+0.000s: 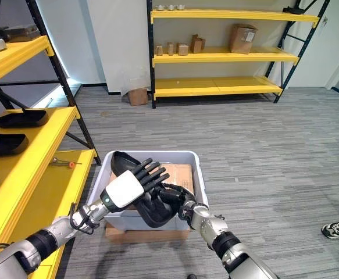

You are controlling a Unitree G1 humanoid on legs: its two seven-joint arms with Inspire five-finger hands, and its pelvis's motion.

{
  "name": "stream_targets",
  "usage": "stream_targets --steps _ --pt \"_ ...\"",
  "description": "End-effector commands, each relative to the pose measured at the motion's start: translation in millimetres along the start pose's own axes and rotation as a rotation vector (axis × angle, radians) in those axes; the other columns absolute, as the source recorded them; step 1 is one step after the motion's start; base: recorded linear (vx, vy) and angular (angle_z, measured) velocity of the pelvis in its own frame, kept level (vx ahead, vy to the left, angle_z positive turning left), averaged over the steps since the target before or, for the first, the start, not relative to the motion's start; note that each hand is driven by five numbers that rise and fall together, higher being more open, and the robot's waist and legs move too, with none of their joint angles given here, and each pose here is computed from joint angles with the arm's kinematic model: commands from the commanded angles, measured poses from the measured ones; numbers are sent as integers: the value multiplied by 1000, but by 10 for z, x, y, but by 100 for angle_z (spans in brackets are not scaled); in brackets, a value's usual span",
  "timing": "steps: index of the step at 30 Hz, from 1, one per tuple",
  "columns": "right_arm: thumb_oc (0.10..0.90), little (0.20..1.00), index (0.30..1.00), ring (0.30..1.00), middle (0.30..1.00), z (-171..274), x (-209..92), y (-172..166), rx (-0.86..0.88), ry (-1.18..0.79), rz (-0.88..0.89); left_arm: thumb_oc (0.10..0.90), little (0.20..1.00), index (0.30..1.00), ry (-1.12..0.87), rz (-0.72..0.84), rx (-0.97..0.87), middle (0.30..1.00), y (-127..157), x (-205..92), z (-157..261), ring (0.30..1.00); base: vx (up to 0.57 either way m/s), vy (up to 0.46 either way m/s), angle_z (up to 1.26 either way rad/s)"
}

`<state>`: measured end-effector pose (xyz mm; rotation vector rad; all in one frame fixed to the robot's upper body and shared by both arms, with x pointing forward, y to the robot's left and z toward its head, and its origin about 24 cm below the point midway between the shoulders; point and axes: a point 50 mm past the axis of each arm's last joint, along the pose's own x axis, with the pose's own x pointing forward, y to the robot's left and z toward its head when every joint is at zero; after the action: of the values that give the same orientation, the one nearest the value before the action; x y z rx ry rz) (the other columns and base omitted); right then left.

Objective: Move parts from the plastic box to the shelf.

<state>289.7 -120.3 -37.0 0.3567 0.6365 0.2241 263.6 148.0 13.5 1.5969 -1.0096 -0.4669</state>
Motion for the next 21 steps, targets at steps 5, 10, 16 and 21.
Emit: stream_targets --steps 5,10,16,21 --pt "400 300 300 300 300 688 45 898 120 -285 340 400 300 300 -91 414 -144 300 552 667 19 300 0 0 0" --pt "400 300 300 300 300 742 57 831 180 -292 315 400 300 300 -102 464 -162 300 652 717 40 300 1 2 1" --pt "400 300 300 300 300 756 72 782 223 -294 285 400 300 300 -100 477 -167 300 686 765 65 300 0 0 0" --pt "400 300 300 300 300 773 69 783 219 -299 293 400 300 300 -87 467 -155 300 687 778 50 300 0 0 0"
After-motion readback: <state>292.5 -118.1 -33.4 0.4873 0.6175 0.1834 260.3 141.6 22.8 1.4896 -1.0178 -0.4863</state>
